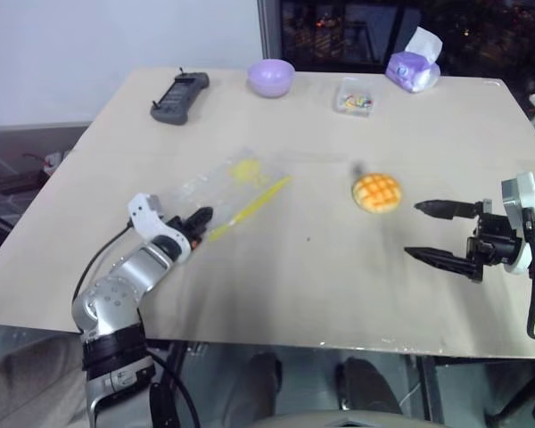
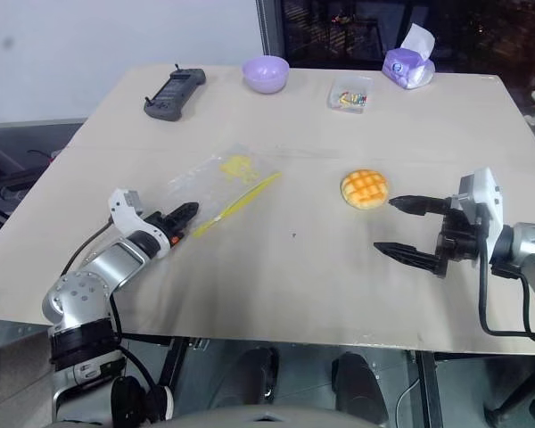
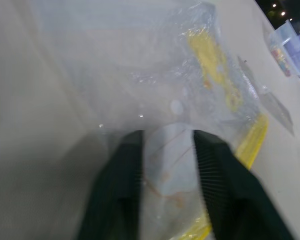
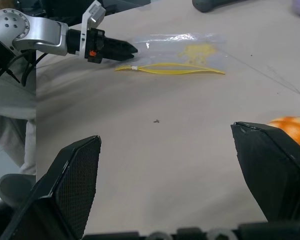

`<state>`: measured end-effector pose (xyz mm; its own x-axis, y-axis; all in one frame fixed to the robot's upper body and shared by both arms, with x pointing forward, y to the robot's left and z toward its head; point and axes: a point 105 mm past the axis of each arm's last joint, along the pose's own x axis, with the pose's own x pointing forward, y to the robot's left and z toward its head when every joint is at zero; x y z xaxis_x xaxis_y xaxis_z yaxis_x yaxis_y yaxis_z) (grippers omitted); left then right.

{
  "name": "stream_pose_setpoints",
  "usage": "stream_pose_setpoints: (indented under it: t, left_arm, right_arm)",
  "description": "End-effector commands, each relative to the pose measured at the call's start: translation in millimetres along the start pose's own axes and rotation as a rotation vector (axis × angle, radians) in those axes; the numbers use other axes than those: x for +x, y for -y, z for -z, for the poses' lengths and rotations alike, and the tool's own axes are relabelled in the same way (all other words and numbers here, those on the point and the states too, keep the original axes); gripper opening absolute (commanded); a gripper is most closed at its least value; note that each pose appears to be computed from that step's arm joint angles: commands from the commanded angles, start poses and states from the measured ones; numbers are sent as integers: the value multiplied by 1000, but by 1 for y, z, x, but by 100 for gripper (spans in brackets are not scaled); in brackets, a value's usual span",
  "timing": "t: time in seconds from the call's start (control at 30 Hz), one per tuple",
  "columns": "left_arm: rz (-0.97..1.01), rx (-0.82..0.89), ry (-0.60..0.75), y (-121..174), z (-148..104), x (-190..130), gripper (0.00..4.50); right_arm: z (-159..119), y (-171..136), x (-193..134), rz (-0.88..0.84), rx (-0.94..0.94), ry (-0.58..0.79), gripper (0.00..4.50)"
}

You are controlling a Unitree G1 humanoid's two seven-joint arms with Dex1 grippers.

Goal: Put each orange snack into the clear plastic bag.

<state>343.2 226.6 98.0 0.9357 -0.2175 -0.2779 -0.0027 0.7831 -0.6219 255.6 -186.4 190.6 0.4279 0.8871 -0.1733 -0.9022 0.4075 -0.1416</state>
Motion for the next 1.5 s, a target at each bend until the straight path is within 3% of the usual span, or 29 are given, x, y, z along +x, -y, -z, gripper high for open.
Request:
stream_pose_setpoints:
  t: [0.03,0.2,0.4,0.57,0.7,0.9,1.17,1.33,1.37,1.4,1.43,1.5]
  left_arm:
    - [-7,17,-79,-1,18,6,40]
    - [50,41,-46,7,14,8,40]
    - [264,-61,42,43,0,-1,40]
    - [336,-98,47,53,2,-10,40]
    - [325,-90,47,45,2,-22,40]
    - [303,-47,114,35,-17,-48,17]
    - [-36,186,124,-8,-30,-36,17]
    - [-53,203,143,-9,-27,-25,17]
    - [-58,207,139,-9,-25,-23,71]
    - [-68,210,135,-10,-24,-22,88]
    - [-84,205,138,-13,-25,-20,152]
    - [-111,189,150,-17,-27,-18,214]
  right_arm:
    - [-9,1,-3,18,-45,24,450]
    - [-9,2,-1,19,-46,23,450]
    - [-9,6,2,27,-56,17,450]
    - [-7,8,7,36,-65,9,450]
    - [-4,6,13,32,-64,5,450]
    - [0,7,12,40,-59,-3,450]
    - [2,7,17,22,-59,-2,450]
    - [-1,9,16,27,-68,1,450]
    - [-1,9,15,30,-69,-1,450]
    - [-1,9,15,32,-70,-3,450]
    - [-1,9,14,34,-71,-4,450]
    - [-2,9,14,36,-72,-4,450]
